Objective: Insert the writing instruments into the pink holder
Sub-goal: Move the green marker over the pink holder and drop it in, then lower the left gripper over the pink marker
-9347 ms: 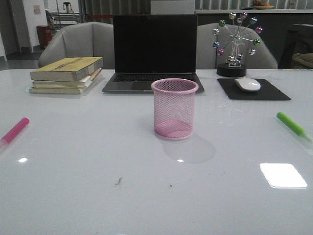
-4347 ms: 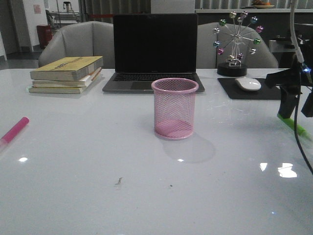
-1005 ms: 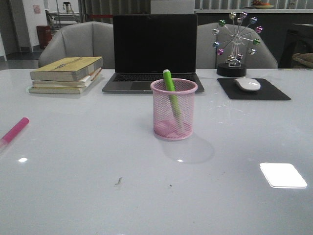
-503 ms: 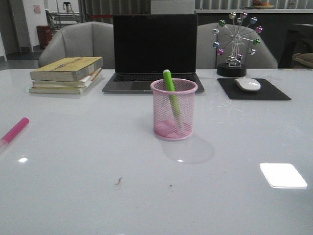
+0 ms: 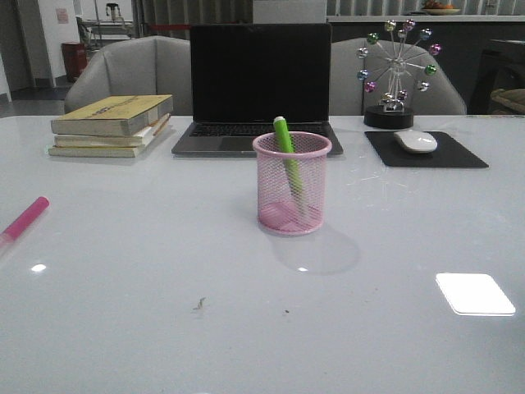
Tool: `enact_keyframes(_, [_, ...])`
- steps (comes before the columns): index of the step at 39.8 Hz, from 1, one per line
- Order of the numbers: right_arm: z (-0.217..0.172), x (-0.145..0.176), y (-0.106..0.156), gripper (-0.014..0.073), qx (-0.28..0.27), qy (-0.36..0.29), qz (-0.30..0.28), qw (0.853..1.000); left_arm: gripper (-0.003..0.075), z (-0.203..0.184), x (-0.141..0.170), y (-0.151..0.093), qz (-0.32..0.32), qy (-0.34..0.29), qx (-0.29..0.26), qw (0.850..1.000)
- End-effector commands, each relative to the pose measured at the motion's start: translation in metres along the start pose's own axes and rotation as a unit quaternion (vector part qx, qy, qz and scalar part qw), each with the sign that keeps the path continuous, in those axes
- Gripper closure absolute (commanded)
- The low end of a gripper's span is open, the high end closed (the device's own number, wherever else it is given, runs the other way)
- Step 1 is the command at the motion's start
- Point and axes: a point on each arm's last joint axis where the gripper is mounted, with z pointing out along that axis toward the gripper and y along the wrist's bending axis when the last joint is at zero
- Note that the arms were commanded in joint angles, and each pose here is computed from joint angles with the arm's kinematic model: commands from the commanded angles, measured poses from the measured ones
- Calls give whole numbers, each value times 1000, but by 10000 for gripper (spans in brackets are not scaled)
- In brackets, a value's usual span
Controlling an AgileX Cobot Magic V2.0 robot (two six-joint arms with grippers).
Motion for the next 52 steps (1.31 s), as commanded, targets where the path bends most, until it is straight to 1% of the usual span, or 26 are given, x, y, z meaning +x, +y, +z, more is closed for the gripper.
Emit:
enact_keyframes(1, [-5,-16,-2,276,8,-56,2,998,615,-6,-18,-3,-7,-43,8,999])
enact_keyframes(5, [-5,-16,-2,276,8,-56,2,998,581,-6,-21,-3,7,-47,7,999])
enact_keyframes(7, [-5,-16,-2,276,8,-55,2,998,547,-4,-22,-3,17,-44,7,999])
enact_keyframes(11, [-5,-16,-2,276,8,-54,2,998,452,1,-26,-3,19,-33,5,999])
enact_keyframes(14, [-5,-16,-2,276,8,-54,2,998,383,9,-27,-3,19,-13,2,1000])
enact_keyframes(16, [-5,-16,-2,276,8,-54,2,998,367,16,-28,-3,19,-4,1,1000])
enact_keyframes(21, [-5,-15,-2,276,8,-54,2,999,367,36,-27,-3,19,26,-2,999])
enact_keyframes(27, [-5,-15,-2,276,8,-54,2,999,367,64,-8,-1,19,94,-8,995])
enact_keyframes(33, [-5,-15,-2,276,8,-54,2,999,367,90,22,1,20,166,-14,986])
enact_keyframes(39, [-5,-15,-2,276,8,-54,2,999,367,114,52,3,20,220,-17,975])
enact_keyframes(48, [-5,-15,-2,276,8,-54,2,999,367,146,98,6,21,280,-19,959])
enact_keyframes(52, [-5,-15,-2,276,8,-54,2,999,367,156,116,3,22,298,-13,954])
